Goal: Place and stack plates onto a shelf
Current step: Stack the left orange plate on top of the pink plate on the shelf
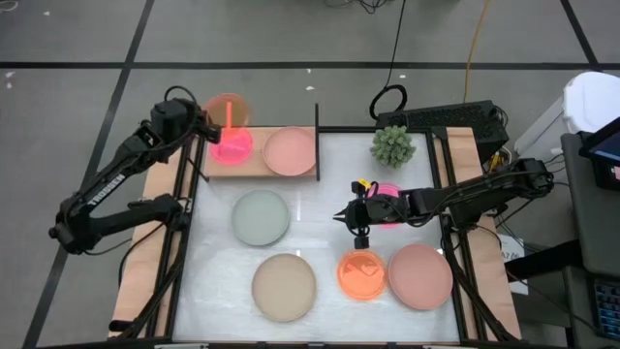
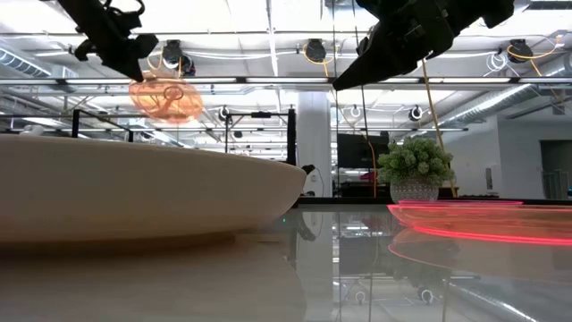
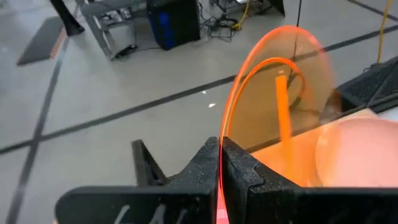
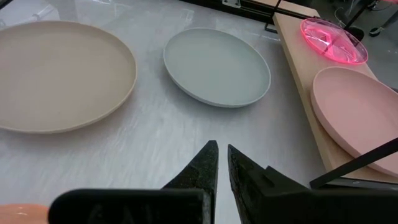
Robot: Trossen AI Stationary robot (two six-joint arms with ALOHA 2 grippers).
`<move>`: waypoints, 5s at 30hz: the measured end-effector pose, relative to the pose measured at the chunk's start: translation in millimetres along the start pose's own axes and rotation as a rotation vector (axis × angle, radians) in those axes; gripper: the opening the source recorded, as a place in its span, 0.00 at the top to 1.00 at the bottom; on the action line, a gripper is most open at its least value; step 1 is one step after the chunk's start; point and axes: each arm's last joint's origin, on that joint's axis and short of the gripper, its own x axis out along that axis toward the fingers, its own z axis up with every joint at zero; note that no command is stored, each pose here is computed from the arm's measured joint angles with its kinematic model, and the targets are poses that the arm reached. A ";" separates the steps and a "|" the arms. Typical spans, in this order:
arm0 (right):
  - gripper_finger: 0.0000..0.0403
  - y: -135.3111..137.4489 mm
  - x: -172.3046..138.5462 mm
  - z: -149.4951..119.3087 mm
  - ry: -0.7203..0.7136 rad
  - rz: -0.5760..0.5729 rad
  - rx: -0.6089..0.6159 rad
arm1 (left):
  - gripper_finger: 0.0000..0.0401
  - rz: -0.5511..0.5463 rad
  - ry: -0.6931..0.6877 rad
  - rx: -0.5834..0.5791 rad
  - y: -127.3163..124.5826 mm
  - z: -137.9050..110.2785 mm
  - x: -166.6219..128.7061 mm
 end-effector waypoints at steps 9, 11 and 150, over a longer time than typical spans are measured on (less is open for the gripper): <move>0.95 0.0 0.0 0.1 -0.001 0.000 -0.001 | 0.98 -0.003 0.038 -0.188 -8.3 -0.2 14.2; 0.95 0.0 0.0 0.1 -0.001 0.000 -0.002 | 0.98 -0.011 0.049 -0.237 -11.9 -0.5 16.9; 0.95 6.3 -1.2 0.8 -0.008 0.046 -0.020 | 0.84 0.244 -0.139 -1.312 -85.6 -173.6 53.4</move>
